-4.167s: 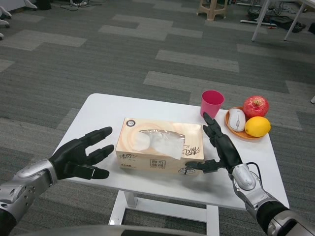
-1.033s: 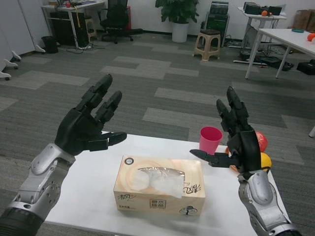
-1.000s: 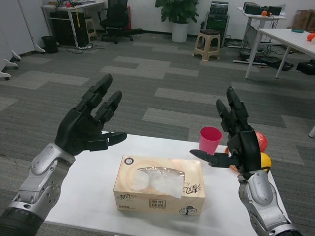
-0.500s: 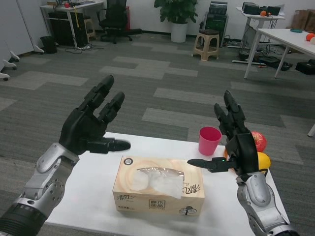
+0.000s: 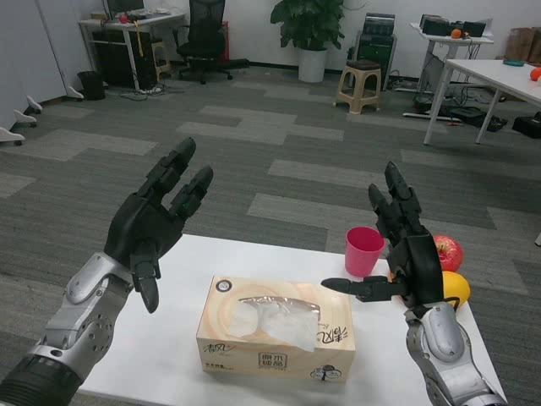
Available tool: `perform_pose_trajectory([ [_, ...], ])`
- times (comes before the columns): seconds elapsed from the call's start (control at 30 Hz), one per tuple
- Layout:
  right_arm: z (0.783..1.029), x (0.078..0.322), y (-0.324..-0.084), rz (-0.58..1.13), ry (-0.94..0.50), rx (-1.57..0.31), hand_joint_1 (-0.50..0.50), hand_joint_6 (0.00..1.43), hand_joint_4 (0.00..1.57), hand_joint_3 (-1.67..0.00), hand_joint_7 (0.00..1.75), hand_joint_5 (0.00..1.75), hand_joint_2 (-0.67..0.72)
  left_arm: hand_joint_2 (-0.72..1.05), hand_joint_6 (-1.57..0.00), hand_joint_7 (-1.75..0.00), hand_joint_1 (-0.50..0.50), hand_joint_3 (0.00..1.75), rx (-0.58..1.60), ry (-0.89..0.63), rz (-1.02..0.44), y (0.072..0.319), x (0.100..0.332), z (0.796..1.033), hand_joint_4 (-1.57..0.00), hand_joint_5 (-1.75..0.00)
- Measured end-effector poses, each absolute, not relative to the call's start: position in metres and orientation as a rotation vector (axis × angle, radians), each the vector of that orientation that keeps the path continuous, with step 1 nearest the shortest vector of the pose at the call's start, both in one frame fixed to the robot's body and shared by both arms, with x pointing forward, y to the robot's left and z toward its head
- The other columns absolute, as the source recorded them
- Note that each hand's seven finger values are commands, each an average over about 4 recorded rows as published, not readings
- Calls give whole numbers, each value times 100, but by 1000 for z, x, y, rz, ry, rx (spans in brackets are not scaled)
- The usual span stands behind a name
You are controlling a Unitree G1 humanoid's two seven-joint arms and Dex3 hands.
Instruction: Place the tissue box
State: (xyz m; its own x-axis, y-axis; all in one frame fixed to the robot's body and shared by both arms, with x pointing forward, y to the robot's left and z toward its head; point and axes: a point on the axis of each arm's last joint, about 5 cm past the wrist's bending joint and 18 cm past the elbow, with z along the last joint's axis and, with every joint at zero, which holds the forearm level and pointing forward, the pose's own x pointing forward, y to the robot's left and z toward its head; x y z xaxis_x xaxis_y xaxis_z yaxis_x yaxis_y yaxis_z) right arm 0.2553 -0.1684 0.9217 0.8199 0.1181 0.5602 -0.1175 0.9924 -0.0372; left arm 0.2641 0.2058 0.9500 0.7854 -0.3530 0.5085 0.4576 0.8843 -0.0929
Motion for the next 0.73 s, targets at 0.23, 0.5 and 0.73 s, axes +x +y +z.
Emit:
perform_pose_trajectory([
  [0.23,927,255,-176,121,-615,-31,-25,0,0,-24,0,0,-10,-64,0,0,50,0,-216,-497,-445,199,265,948,0,0],
  [0.5,929,255,-181,116,-622,-52,-25,0,0,-24,0,0,-10,-64,0,0,50,0,-216,-502,-467,191,267,949,0,0],
  [0.73,929,251,-181,115,-630,-40,-25,0,0,-24,0,0,-8,-64,0,0,50,0,-206,-509,-462,190,267,950,0,0],
])
